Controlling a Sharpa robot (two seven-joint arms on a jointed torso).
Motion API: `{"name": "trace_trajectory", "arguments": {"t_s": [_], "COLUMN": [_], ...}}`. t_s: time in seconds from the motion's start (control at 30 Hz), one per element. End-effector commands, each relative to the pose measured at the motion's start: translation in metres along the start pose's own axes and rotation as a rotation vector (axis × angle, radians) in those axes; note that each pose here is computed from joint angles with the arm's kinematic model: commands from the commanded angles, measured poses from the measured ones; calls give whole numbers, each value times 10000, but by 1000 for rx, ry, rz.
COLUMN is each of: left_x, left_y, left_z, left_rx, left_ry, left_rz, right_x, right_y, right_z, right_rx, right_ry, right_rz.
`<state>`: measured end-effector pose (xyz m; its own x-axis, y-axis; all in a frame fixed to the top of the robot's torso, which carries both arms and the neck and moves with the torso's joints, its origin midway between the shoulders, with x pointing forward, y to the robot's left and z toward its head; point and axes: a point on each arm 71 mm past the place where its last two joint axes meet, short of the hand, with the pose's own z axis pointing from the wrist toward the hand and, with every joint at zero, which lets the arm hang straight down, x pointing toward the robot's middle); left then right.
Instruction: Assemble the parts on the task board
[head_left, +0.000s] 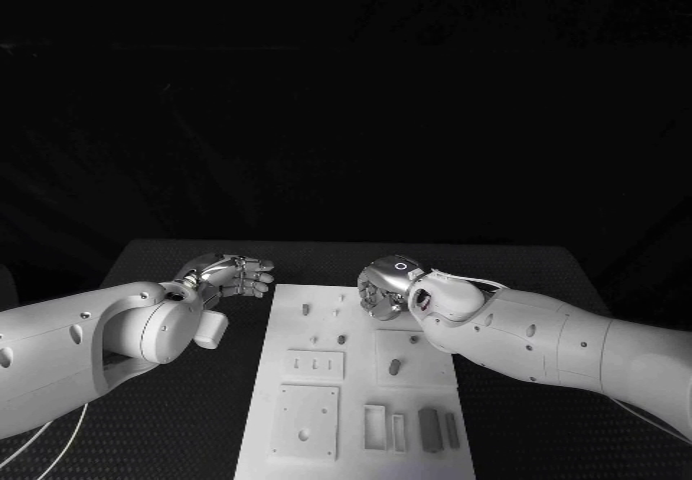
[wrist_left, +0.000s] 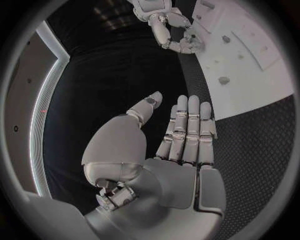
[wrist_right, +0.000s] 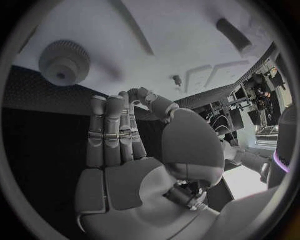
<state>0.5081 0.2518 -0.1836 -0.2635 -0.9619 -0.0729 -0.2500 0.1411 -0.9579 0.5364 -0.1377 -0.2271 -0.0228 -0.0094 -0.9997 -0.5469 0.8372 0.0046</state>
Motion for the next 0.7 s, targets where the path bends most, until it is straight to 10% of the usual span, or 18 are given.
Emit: {"name": "trace_trajectory", "arguments": {"t_s": [0.03,0.7], "left_x": [32,91], "left_y": [-29,-46], "left_z": [4,41], "left_rx": [15,19], "left_ry": [13,27], "left_rz": [1,3], "right_x": [-66,-75], "right_y": [23,256], "right_z": [39,307], "right_rx": [24,12], "right_ry": [-73,-88], "right_rz": [-25,-61]}}
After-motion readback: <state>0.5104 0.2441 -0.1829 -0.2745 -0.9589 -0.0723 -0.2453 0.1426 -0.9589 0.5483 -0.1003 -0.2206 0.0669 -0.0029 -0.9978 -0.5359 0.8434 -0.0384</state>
